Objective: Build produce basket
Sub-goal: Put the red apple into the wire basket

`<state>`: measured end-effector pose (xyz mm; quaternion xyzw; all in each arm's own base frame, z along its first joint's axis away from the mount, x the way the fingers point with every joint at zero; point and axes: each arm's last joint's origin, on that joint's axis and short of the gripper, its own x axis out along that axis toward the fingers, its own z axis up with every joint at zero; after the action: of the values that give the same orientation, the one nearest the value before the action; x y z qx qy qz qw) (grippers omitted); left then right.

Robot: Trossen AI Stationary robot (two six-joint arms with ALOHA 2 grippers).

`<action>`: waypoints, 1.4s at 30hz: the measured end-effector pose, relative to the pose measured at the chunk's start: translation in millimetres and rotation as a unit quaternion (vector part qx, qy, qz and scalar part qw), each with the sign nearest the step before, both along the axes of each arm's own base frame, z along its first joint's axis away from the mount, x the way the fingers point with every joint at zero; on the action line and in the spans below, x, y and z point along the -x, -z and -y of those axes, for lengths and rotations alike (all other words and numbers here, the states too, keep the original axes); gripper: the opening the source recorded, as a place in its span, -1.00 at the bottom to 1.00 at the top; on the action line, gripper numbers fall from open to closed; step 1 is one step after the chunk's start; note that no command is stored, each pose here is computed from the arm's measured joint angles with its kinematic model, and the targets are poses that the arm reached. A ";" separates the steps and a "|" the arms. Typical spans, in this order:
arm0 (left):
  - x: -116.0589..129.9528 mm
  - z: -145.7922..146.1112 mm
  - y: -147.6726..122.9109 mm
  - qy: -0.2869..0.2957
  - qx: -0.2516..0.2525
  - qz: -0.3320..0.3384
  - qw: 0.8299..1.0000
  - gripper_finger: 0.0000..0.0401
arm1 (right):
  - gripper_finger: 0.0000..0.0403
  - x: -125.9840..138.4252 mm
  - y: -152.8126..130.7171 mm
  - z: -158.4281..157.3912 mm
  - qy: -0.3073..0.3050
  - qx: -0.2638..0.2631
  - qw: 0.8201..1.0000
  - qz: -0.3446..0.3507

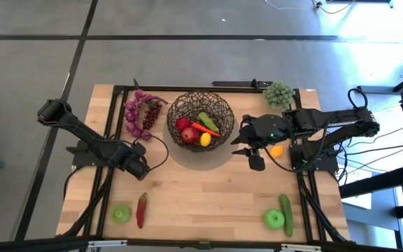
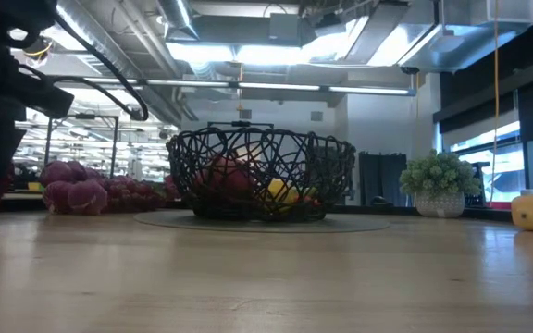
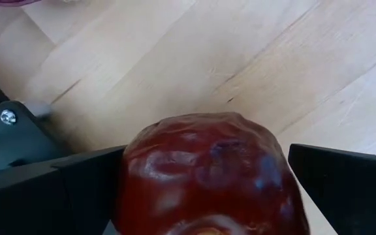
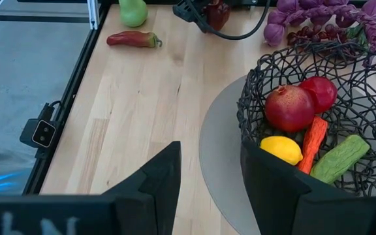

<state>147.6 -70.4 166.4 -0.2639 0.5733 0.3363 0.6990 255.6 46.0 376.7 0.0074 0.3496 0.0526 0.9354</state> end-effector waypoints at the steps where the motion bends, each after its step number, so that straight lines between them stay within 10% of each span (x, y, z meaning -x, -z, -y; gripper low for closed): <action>1: -0.5 0.6 0.1 0.001 0.001 0.004 1.000 0.99 | -0.23 0.0 0.0 0.0 0.000 0.000 1.000 0.000; 42: -5.7 3.8 4.1 0.003 0.000 0.013 1.000 0.99 | -0.23 0.1 0.0 -0.2 -0.012 0.007 1.000 0.001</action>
<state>153.3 -74.2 162.2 -0.2664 0.5650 0.3307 0.7074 255.5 46.2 376.7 -0.0034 0.3494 0.0609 0.9350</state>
